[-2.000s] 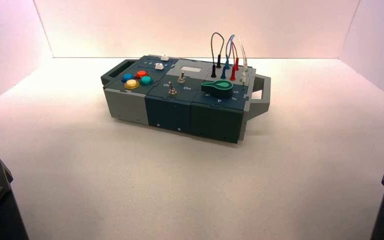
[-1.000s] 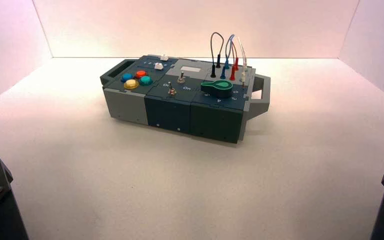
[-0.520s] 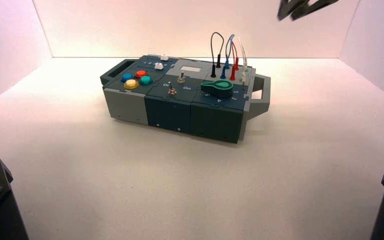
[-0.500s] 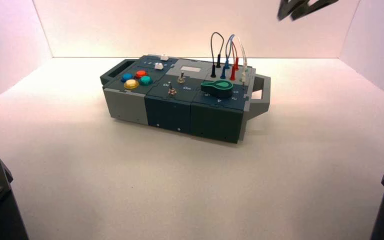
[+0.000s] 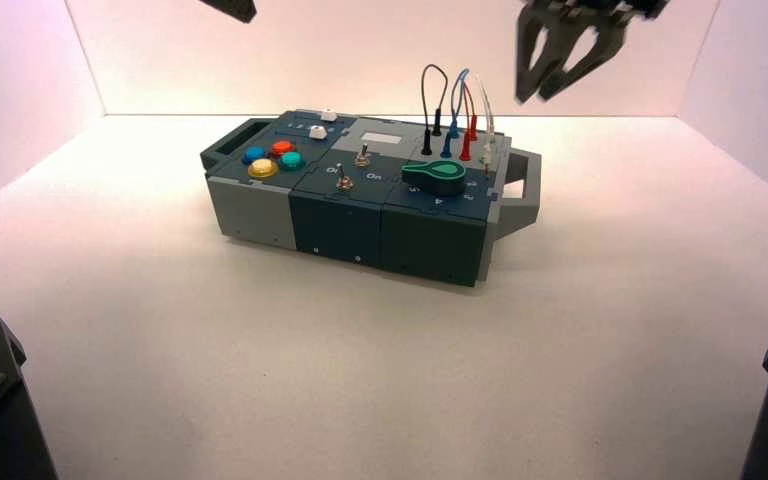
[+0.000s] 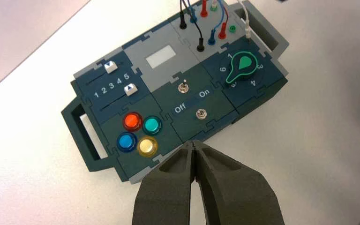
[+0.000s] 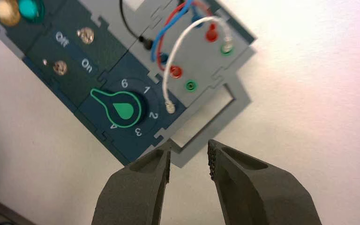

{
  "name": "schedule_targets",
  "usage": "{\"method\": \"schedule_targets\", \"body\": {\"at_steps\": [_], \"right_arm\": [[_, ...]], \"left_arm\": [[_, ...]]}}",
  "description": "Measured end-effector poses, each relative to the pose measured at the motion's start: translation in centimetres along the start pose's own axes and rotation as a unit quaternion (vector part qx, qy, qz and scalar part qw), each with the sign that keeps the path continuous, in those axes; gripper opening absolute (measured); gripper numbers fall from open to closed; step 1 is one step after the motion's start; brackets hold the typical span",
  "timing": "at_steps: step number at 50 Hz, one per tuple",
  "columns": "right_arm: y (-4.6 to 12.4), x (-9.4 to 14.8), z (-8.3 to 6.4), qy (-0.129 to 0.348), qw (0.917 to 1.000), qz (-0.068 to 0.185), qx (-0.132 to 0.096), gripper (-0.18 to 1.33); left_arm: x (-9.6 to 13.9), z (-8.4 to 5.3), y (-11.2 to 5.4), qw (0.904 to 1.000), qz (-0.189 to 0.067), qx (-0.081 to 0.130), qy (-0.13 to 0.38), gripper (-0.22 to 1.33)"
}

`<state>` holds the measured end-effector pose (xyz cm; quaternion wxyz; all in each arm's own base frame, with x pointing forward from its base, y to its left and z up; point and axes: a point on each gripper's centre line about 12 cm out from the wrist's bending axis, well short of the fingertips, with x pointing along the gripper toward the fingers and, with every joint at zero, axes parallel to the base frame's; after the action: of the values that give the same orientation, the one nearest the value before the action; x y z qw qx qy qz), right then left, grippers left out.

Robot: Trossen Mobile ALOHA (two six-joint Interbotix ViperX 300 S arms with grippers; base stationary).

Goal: Insert the white wire.

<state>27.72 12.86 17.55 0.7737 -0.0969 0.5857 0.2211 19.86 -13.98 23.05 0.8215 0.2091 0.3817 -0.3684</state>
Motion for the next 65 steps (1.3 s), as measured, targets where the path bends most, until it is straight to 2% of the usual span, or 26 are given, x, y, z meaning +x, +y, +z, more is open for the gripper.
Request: {"method": "schedule_targets", "body": {"at_steps": [13, 65], "right_arm": [[0.6, 2.5, 0.6, 0.027, 0.9996, 0.005, -0.010, 0.87], [0.3, 4.4, 1.9, 0.029, 0.9995, 0.003, -0.011, 0.87]], "left_arm": [[0.1, 0.2, 0.2, 0.9999, 0.006, 0.000, -0.010, -0.16], [0.1, 0.3, 0.3, 0.9997, 0.014, 0.001, -0.021, -0.16]]}}
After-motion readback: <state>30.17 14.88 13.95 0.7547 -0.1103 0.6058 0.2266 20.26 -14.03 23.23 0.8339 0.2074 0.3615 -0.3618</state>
